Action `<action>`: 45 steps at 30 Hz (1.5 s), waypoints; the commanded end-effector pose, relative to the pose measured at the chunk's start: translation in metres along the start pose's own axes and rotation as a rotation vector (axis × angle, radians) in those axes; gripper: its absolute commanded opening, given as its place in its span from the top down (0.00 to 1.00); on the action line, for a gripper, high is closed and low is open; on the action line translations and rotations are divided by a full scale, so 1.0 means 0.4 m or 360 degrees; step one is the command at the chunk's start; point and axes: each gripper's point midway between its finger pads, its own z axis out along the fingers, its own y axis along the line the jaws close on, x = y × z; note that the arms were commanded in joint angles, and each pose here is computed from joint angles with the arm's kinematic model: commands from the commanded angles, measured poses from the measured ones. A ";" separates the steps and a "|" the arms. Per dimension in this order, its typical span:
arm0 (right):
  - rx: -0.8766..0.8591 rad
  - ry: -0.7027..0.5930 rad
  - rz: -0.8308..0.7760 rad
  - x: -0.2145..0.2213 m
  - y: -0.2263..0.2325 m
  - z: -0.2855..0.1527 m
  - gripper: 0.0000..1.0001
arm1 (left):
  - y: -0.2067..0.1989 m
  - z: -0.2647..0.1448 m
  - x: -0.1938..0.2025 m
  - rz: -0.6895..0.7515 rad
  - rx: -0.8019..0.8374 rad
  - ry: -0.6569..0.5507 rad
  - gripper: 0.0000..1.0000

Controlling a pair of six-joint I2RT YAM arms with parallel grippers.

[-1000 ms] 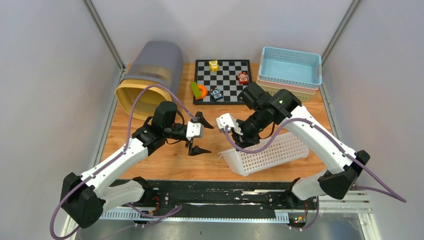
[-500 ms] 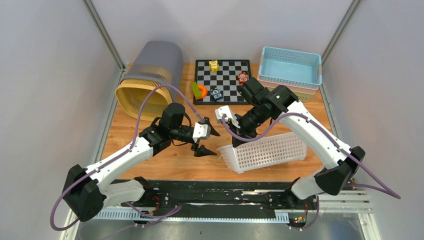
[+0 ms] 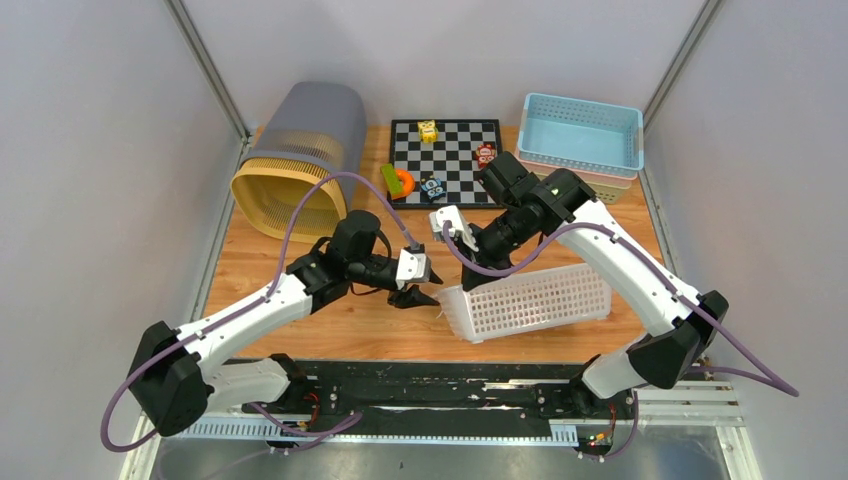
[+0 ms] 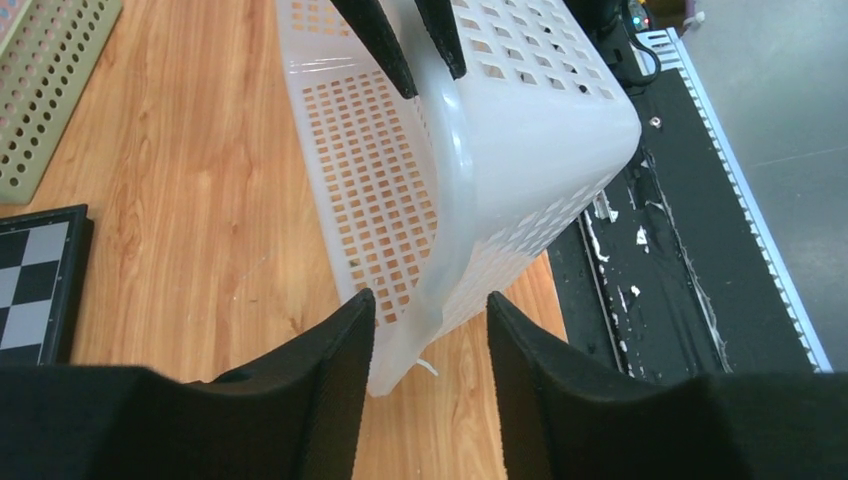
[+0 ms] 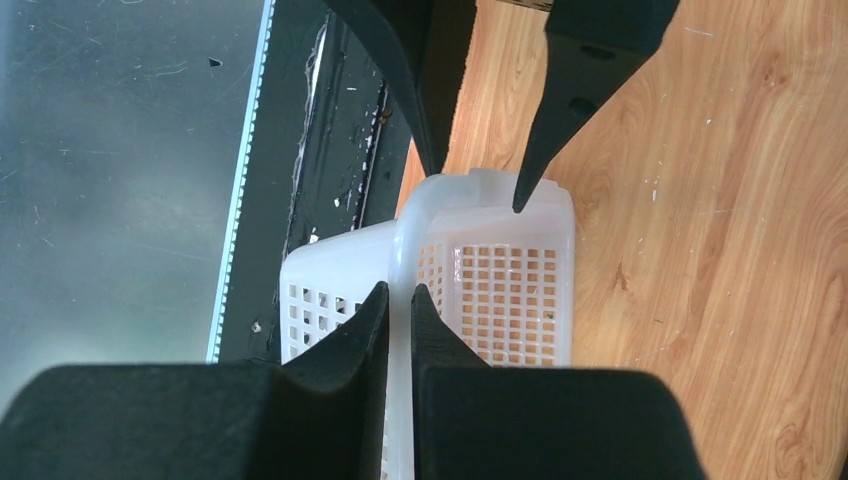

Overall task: Turn the large container upside down
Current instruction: Turn the container upside down at the center of the board.

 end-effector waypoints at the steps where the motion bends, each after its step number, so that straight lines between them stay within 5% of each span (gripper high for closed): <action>1: -0.0031 -0.0083 0.0015 -0.029 0.010 -0.011 0.98 | 0.008 0.007 0.009 -0.0020 -0.0028 0.0037 0.57; 14: 0.0025 -0.0063 -0.0015 -0.011 0.010 -0.017 0.97 | 0.011 0.007 0.006 -0.0060 -0.0035 0.0044 1.00; 35: 0.0361 0.0080 -0.0275 0.042 0.030 -0.118 0.39 | -0.013 -0.083 0.033 0.0014 -0.0021 0.0220 1.00; 45: 0.0574 0.0264 -0.0363 0.100 0.046 -0.190 0.32 | -0.020 -0.156 0.062 -0.0057 -0.0061 0.0293 1.00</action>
